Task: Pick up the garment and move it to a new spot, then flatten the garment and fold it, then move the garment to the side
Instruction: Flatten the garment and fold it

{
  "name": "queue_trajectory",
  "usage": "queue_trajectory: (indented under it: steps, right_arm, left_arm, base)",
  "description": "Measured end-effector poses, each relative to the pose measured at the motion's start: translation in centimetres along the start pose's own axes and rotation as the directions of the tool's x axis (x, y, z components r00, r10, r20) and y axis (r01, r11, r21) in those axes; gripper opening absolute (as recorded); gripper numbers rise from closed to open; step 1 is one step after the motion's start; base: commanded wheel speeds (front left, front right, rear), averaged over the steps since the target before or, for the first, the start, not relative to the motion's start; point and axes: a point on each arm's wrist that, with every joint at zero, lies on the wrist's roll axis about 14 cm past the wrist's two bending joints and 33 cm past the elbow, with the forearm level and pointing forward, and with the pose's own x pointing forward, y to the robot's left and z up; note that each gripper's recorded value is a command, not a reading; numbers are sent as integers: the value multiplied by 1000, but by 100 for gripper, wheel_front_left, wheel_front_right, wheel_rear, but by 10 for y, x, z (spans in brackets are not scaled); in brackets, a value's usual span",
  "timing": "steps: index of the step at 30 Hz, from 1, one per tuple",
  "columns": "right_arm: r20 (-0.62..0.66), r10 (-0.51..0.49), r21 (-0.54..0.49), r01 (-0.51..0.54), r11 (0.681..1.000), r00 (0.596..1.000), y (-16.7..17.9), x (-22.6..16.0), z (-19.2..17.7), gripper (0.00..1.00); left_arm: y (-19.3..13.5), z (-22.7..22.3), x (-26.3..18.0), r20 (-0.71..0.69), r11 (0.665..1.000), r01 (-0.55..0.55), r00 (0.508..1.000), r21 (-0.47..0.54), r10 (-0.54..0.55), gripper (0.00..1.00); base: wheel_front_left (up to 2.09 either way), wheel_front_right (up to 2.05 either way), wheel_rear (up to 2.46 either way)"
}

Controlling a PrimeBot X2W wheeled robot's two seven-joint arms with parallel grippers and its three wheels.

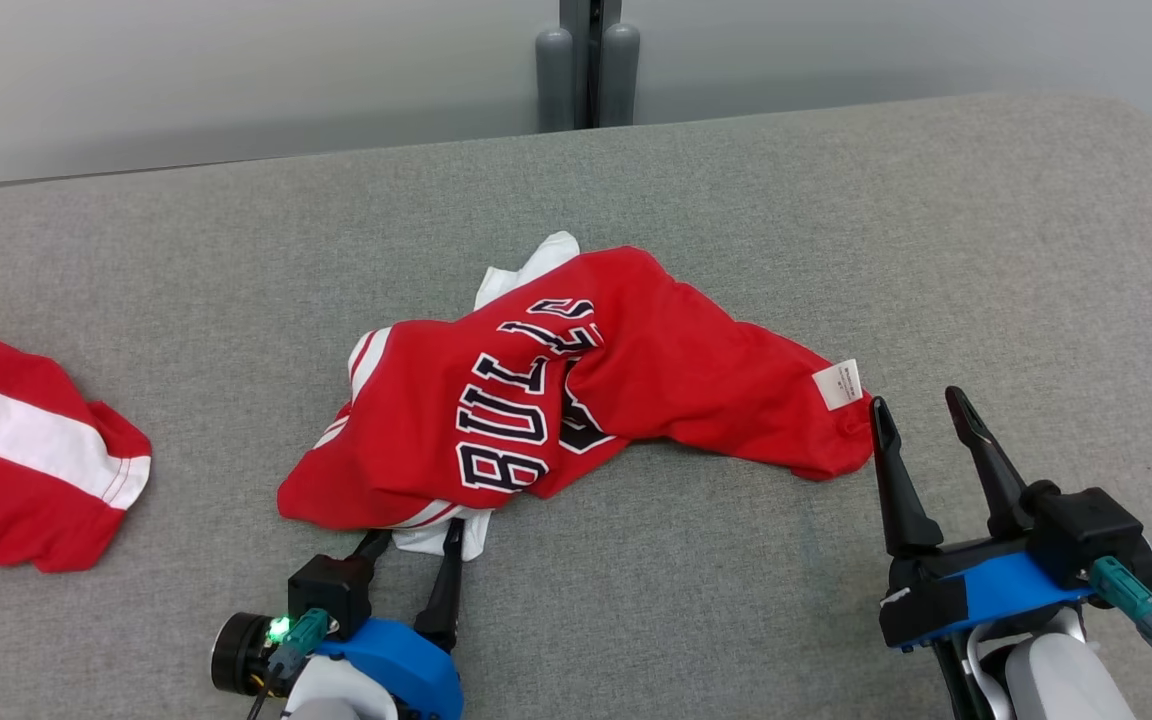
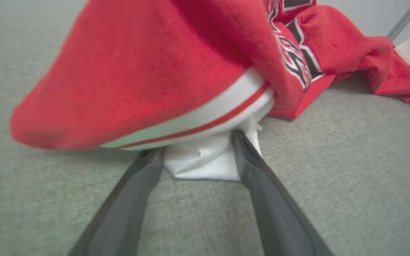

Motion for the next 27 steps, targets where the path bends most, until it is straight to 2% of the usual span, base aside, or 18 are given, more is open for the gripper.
queue_trajectory:
  steps: [7,8,9,10,14,19,27]
  right_arm:
    - [0,-11,-1,11,1000,1000,-4,-1,0,100]
    - [3,-11,-1,11,1000,1000,-4,-1,1,100]
    - [7,-10,-1,10,1000,1000,-3,-2,3,100]
    - [12,-8,0,8,1000,1000,-3,-2,5,100]
    - [30,13,3,-13,1000,999,5,-2,11,100]
    - [39,54,9,-54,998,998,20,-3,14,100]
    - [42,131,16,-132,991,990,48,-2,15,100]
  left_arm:
    - [1,-11,8,-56,999,19,998,42,-16,99]
    - [1,-11,8,-57,999,19,998,44,-16,70]
    - [2,-10,7,-56,999,16,998,42,-14,27]
    - [2,-9,6,-52,999,14,999,43,-12,0]
    - [6,2,-1,-21,999,-5,1000,49,6,0]
    - [20,31,-15,84,997,-62,995,39,58,0]
    - [56,63,-64,230,979,-201,955,31,189,0]
  base:
    - [0,0,0]
    - [0,0,0]
    - [0,0,0]
    - [0,0,0]
    - [0,0,0]
    - [0,0,0]
    - [0,0,0]
